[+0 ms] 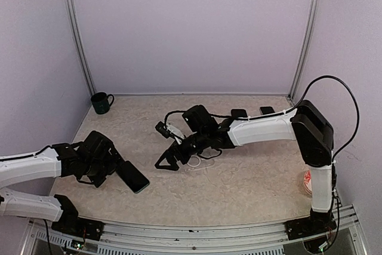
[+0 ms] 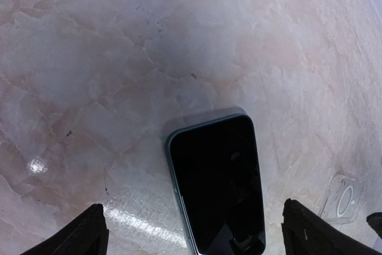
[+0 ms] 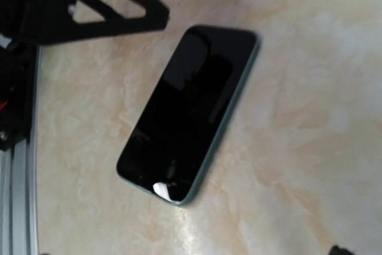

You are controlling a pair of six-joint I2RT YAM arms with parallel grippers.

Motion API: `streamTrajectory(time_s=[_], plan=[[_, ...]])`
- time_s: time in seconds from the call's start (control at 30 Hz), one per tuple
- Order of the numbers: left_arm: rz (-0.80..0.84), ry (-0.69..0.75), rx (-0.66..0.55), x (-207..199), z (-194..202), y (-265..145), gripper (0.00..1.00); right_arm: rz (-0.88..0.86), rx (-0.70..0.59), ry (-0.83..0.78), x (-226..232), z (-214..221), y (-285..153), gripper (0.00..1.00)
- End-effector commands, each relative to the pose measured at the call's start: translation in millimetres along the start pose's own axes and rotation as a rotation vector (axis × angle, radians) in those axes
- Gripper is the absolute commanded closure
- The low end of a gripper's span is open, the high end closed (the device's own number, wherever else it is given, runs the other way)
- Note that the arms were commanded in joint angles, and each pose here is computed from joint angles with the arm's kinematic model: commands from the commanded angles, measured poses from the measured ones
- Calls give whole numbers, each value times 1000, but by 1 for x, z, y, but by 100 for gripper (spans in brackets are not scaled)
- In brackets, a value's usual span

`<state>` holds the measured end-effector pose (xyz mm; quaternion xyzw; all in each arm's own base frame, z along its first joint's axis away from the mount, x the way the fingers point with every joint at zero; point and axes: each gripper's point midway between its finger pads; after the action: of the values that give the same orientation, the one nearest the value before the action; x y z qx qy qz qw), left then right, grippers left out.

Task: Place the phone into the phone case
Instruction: Rotate the phone at the center of the board.

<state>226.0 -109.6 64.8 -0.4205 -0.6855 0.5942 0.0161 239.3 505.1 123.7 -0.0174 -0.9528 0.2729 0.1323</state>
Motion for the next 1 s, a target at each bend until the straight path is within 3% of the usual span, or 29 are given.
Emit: streamTrajectory(time_s=[0.0, 0.43, 0.67, 0.97], plan=[[60, -60, 10, -12, -2, 7, 1, -101, -4, -14, 15, -3, 19, 1], [88, -46, 30, -22, 0, 35, 1, -166, 77, -34, 30, 21, 45, 0], [87, -7, 35, -35, 0, 48, 1, -112, 77, -63, 32, 17, 24, 1], [140, 82, 55, -78, 1, 60, 1, 12, 53, -65, 24, 8, -31, 1]])
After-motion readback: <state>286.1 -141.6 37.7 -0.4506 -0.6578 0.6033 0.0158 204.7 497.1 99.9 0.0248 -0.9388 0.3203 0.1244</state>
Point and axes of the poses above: each gripper's point midway between its finger pads, its own y axis out along the fingers, its own x axis along the line the jaws close on, z = x × y, and after that the axes turned 12 degrees about -y, right-handed
